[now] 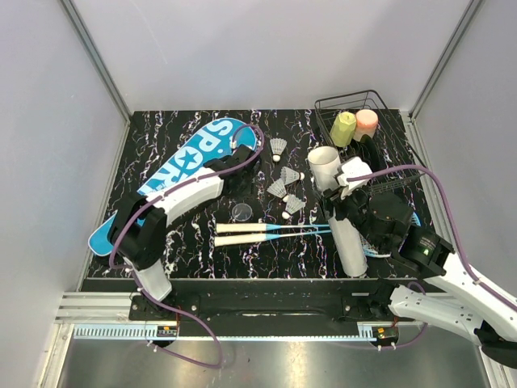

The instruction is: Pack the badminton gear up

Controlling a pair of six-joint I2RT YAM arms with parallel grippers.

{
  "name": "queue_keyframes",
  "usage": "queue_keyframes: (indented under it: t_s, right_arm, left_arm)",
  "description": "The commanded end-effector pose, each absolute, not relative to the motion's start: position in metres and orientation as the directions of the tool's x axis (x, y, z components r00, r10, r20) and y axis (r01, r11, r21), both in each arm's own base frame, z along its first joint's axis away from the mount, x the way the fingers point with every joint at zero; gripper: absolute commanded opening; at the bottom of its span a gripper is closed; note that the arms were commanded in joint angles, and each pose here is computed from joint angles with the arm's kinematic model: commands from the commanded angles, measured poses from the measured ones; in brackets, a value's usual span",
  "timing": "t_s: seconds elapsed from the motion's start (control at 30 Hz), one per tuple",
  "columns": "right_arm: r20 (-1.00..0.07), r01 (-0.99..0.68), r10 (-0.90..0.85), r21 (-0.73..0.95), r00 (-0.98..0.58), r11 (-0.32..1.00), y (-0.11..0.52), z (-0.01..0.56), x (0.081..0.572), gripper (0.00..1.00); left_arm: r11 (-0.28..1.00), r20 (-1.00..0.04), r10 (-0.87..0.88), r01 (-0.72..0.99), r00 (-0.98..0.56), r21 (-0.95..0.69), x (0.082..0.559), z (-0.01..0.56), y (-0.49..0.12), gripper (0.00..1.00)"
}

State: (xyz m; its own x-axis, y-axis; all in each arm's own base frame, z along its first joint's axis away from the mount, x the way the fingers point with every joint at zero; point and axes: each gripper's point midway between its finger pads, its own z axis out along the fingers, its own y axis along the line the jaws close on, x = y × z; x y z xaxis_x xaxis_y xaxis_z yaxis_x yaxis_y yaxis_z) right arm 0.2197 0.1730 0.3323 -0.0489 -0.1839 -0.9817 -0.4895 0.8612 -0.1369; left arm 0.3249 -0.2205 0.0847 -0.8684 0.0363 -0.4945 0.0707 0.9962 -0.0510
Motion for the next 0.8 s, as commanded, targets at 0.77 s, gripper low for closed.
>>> queue_keyframes:
  t_s: [0.77]
  right_arm:
    - [-0.991,-0.56,-0.129,-0.099,-0.015,0.823,0.175,0.351,0.204,0.43]
  left_arm:
    - [0.47,-0.559,0.062,0.518,-0.827,-0.714,0.395,0.102,-0.35,0.58]
